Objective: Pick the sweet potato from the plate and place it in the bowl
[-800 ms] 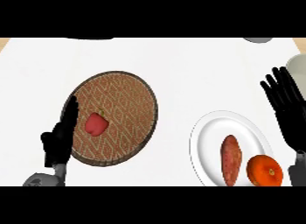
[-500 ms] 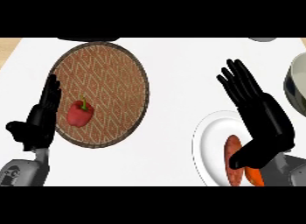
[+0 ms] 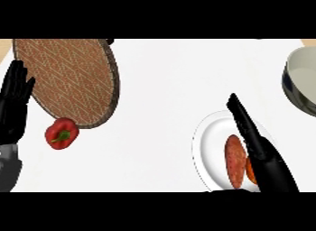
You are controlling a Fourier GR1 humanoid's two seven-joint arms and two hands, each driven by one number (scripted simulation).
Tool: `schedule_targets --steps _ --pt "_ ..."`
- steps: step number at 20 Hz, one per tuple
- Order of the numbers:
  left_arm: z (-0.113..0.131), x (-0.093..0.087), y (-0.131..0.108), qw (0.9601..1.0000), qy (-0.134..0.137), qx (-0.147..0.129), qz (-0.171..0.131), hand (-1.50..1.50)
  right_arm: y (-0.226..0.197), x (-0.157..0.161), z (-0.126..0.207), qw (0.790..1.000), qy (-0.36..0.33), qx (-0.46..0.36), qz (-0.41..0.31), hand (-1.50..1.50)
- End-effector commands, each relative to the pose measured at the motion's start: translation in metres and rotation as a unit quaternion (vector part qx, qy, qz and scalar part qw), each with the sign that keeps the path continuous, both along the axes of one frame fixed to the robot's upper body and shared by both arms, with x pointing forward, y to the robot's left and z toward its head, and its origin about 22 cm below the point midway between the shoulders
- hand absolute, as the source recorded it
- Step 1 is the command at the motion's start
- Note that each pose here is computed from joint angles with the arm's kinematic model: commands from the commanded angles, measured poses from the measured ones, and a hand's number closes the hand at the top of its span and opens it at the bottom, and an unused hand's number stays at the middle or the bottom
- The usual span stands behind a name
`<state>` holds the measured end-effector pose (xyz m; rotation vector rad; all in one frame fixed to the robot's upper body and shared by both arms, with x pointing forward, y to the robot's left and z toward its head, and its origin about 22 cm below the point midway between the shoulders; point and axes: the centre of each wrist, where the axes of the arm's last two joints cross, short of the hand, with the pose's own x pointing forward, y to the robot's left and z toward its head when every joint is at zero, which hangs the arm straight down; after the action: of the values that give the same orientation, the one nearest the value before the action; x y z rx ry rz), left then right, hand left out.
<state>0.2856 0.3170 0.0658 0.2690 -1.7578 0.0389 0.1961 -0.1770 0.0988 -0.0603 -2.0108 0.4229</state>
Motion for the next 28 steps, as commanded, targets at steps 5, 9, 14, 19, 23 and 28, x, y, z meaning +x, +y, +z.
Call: schedule_targets --steps 5,9,14,19,23,28 --pt "0.025 0.007 0.012 1.0 -0.009 0.0 0.003 0.0 -0.02 -0.059 0.041 0.979 -0.01 -0.191 -0.064 -1.5" --pt "0.016 0.004 0.017 0.9999 -0.01 0.005 0.0 0.0 -0.038 -0.072 0.074 0.96 0.049 -0.26 -0.094 -1.5" --pt "0.011 0.007 0.024 1.0 -0.004 -0.001 -0.003 0.0 -0.046 -0.071 0.089 0.906 0.127 -0.4 -0.055 -1.5" --pt "0.005 0.007 -0.007 0.9999 -0.009 -0.006 -0.008 0.0 -0.049 -0.072 0.094 0.857 0.184 -0.481 0.0 -1.5" --pt "0.006 0.005 0.026 0.9998 -0.016 -0.008 -0.006 0.0 -0.053 -0.065 0.113 0.847 0.207 -0.489 0.008 -1.5" --pt "0.005 0.003 0.002 0.9999 -0.012 -0.003 -0.009 0.0 -0.066 -0.052 0.115 0.846 0.224 -0.484 -0.004 -1.5"
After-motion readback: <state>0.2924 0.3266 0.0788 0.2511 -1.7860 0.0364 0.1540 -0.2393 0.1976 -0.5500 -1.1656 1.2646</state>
